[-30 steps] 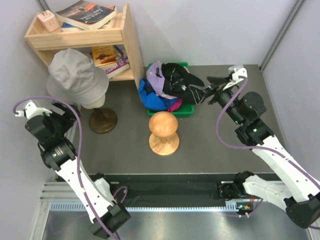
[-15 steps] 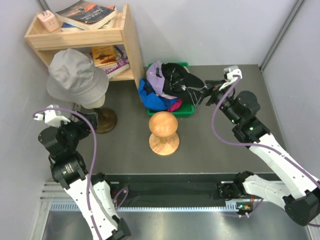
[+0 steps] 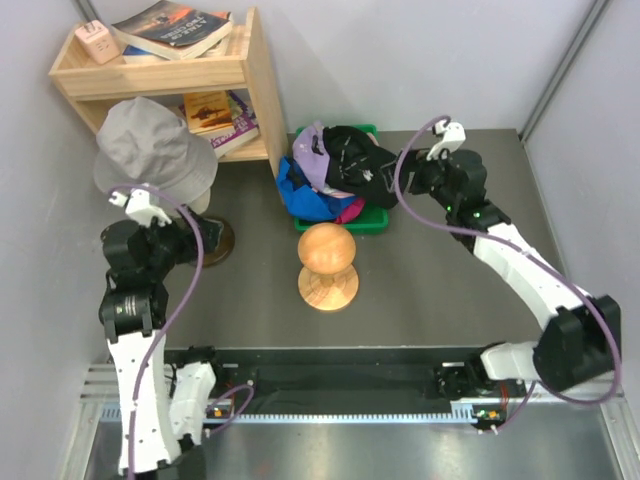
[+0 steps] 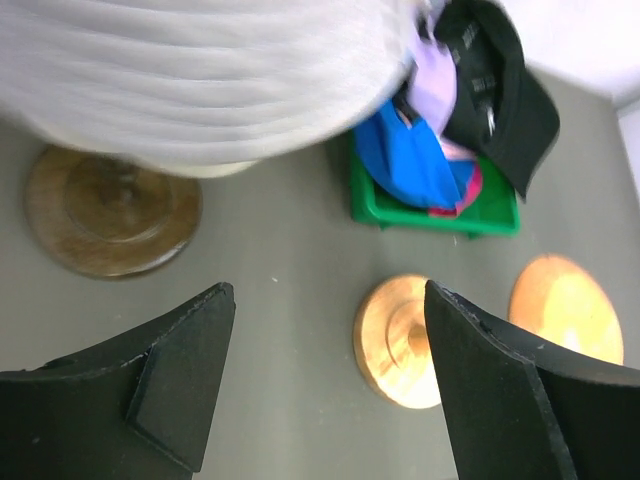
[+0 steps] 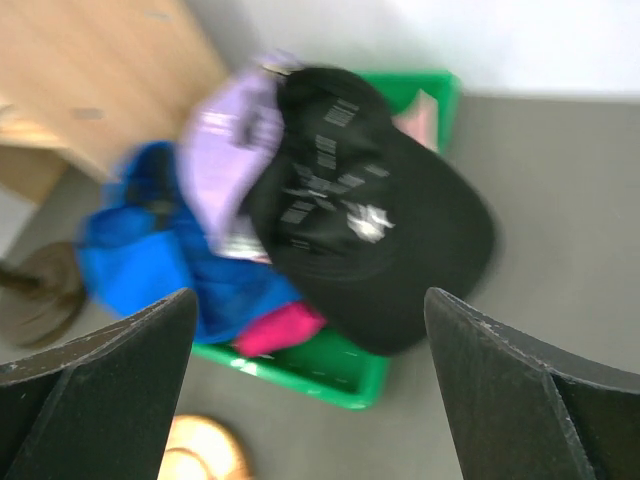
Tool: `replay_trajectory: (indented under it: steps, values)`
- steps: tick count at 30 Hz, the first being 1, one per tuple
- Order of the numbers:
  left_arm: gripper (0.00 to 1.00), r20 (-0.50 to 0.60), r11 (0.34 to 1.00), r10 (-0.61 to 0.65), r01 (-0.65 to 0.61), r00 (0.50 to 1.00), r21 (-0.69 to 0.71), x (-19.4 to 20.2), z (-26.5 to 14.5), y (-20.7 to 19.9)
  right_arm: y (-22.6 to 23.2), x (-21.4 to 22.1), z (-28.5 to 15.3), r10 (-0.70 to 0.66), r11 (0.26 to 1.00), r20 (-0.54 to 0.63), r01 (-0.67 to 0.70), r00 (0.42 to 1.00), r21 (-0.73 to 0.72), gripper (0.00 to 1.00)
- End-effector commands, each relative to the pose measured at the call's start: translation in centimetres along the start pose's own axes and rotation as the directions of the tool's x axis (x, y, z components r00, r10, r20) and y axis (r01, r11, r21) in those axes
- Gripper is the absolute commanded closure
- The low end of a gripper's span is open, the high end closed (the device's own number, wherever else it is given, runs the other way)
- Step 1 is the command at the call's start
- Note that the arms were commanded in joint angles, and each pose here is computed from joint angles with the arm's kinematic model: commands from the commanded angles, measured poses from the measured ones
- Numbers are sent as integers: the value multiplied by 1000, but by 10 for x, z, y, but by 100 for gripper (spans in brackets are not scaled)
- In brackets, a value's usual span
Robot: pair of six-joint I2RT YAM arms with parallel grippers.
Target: Stack the hats
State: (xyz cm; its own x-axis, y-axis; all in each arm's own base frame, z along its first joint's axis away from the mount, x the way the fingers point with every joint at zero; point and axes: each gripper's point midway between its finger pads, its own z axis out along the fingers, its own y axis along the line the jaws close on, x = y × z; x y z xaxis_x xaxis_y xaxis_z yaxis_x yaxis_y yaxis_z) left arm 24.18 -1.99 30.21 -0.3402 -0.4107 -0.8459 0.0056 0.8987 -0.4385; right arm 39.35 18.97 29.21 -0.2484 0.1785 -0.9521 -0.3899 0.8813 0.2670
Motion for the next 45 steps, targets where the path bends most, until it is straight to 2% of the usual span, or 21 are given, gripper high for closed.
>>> replay_trajectory:
  steps: [1,3,7,11,15,17,21,24,26,28,33,36,37,39,40,42,43,45]
  values:
    - [20,13,995,100,-100,995,5,-11,20,-15,-44,-4,23,105,994,2,-105,994,6,6]
    - [20,-9,989,144,-143,990,36,-1,29,-36,-57,4,30,113,993,-14,-113,993,17,6]
    - [19,-18,970,241,-242,970,-6,16,46,-57,-88,23,52,147,989,-44,-146,988,28,5]
    - [17,-6,956,265,-262,964,131,32,59,-94,-97,38,74,181,982,-70,-184,981,-38,6]
    - [16,-110,942,271,-240,956,233,61,72,-109,-110,58,96,203,978,-104,-207,974,-34,7]
    - [16,-153,936,297,-255,943,244,68,71,-111,-120,72,104,217,975,-120,-221,969,-18,7]
    - [13,-147,909,381,-341,913,240,56,64,-109,-125,83,112,222,973,-118,-228,968,-37,8]
    - [11,-124,908,381,-346,916,235,52,64,-108,-124,93,117,236,968,-131,-245,963,-58,10]
    - [11,-121,910,381,-349,916,223,60,67,-102,-121,94,117,237,966,-125,-247,964,-79,16]
    - [9,-69,915,364,-343,929,213,56,72,-101,-117,90,116,233,964,-106,-243,967,-103,18]
    - [8,-103,915,378,-355,920,192,66,76,-92,-118,94,121,209,968,-126,-223,970,-110,19]
    - [8,-104,914,376,-350,921,204,71,76,-92,-117,97,123,211,965,-138,-229,968,-126,25]
    - [8,-103,914,375,-350,921,204,72,77,-92,-118,99,123,215,965,-142,-233,966,-124,33]
    - [8,-106,916,375,-350,921,199,74,77,-90,-117,101,120,214,965,-145,-232,966,-123,42]
    - [8,-110,915,377,-352,920,195,76,77,-88,-116,97,118,208,966,-137,-225,968,-124,52]
    - [8,-110,916,376,-351,920,195,77,77,-87,-115,94,114,198,969,-125,-213,972,-123,62]
    - [8,-113,916,377,-351,919,196,79,77,-86,-113,89,113,193,970,-116,-207,974,-128,73]
    - [8,-118,916,377,-350,919,198,82,78,-85,-111,83,112,189,970,-105,-202,976,-137,83]
